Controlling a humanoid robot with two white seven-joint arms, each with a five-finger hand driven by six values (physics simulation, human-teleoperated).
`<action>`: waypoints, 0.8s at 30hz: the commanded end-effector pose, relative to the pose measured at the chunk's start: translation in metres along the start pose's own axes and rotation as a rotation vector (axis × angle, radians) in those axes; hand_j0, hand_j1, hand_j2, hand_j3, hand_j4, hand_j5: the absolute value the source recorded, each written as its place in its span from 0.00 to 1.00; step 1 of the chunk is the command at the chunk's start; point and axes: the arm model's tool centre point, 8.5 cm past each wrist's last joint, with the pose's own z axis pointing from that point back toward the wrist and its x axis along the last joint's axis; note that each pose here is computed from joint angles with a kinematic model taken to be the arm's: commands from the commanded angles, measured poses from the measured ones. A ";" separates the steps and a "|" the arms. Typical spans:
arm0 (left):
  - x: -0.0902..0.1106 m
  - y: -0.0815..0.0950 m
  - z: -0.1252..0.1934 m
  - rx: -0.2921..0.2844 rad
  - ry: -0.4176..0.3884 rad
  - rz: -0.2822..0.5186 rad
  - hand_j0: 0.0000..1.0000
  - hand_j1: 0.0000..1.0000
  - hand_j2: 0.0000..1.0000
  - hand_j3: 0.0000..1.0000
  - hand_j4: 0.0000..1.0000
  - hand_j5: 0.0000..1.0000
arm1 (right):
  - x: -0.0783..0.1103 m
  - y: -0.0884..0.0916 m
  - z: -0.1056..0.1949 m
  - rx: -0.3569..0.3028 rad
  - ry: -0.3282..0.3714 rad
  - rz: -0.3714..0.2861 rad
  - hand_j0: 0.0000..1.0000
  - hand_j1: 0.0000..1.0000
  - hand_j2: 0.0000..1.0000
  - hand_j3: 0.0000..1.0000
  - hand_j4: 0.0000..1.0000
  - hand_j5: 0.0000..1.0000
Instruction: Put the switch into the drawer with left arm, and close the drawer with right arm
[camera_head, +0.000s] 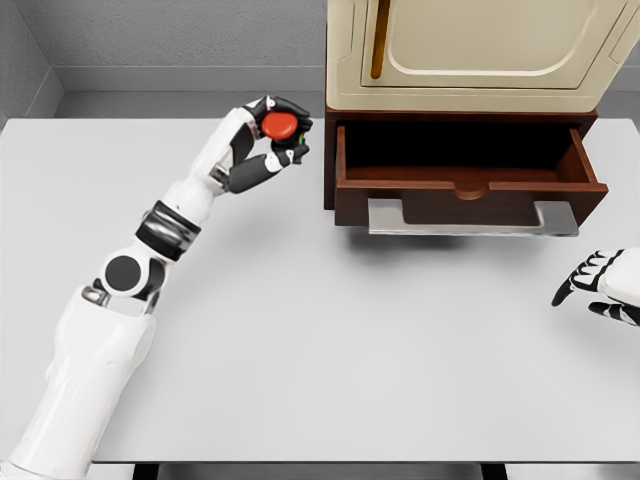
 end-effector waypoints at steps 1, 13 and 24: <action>0.002 -0.010 -0.006 -0.001 -0.015 0.021 0.51 0.51 0.51 0.51 0.51 0.51 | 0.000 0.000 0.000 -0.002 0.000 -0.005 0.59 0.59 0.59 0.59 0.59 0.59; 0.012 -0.044 -0.040 -0.040 -0.039 -0.080 0.51 0.51 0.51 0.51 0.51 0.51 | 0.000 0.000 0.000 0.000 0.000 -0.002 0.60 0.60 0.60 0.60 0.60 0.60; 0.024 -0.050 -0.054 -0.089 -0.059 -0.182 0.51 0.51 0.51 0.51 0.51 0.51 | 0.000 0.000 0.000 -0.001 0.000 -0.003 0.60 0.60 0.60 0.60 0.60 0.60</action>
